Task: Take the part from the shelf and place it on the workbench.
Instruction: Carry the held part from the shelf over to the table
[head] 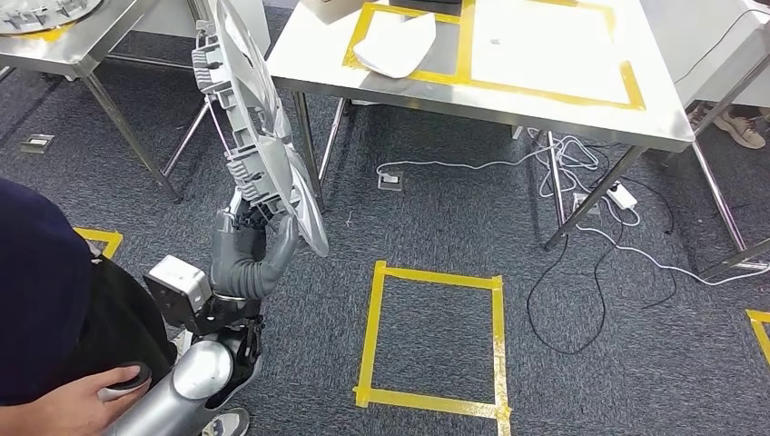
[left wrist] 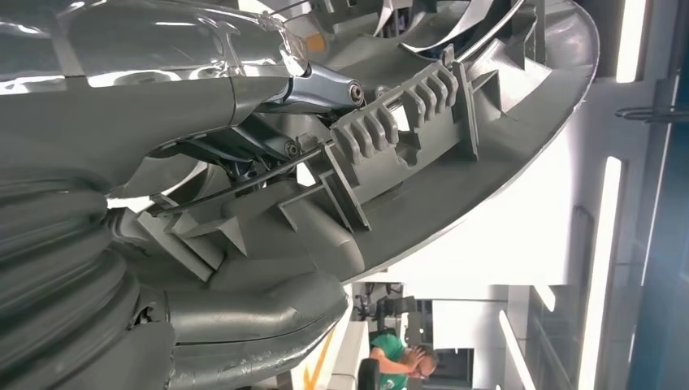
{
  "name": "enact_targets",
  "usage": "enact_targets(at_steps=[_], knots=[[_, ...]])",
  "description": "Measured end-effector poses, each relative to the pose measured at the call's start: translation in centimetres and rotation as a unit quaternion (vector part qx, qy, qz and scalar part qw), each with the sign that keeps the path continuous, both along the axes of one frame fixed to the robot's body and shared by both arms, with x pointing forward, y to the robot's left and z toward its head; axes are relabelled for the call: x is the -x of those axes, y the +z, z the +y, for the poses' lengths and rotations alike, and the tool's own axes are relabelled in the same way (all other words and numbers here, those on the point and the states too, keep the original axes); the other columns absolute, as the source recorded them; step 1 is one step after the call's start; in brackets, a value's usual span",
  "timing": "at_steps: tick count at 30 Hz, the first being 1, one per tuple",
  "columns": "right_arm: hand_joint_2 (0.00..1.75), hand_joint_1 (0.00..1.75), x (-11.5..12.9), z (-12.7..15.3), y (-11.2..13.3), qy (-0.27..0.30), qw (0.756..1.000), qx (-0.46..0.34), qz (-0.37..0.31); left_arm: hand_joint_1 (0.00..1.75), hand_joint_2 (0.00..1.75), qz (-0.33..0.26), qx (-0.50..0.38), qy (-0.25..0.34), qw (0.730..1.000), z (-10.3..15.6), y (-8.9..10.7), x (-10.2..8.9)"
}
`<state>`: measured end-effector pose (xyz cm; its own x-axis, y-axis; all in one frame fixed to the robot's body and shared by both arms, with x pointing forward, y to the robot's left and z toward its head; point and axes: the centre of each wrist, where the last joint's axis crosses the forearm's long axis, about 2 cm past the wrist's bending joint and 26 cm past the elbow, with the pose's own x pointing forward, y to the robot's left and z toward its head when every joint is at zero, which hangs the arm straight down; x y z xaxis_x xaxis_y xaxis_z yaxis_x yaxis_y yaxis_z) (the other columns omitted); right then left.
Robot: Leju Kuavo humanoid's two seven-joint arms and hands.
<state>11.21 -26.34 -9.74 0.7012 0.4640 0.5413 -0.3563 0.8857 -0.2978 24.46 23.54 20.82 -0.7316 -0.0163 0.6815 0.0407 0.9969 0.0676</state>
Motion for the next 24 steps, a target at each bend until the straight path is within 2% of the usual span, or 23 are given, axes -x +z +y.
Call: enact_targets(at_steps=[24], knots=[[0.0, 0.0, -0.74, 0.07, 0.2, 0.003, 1.0, 0.004, 0.001, 1.75, 1.75, 0.005, -0.001, -0.001, 1.0, -0.2, 0.12, -0.04]])
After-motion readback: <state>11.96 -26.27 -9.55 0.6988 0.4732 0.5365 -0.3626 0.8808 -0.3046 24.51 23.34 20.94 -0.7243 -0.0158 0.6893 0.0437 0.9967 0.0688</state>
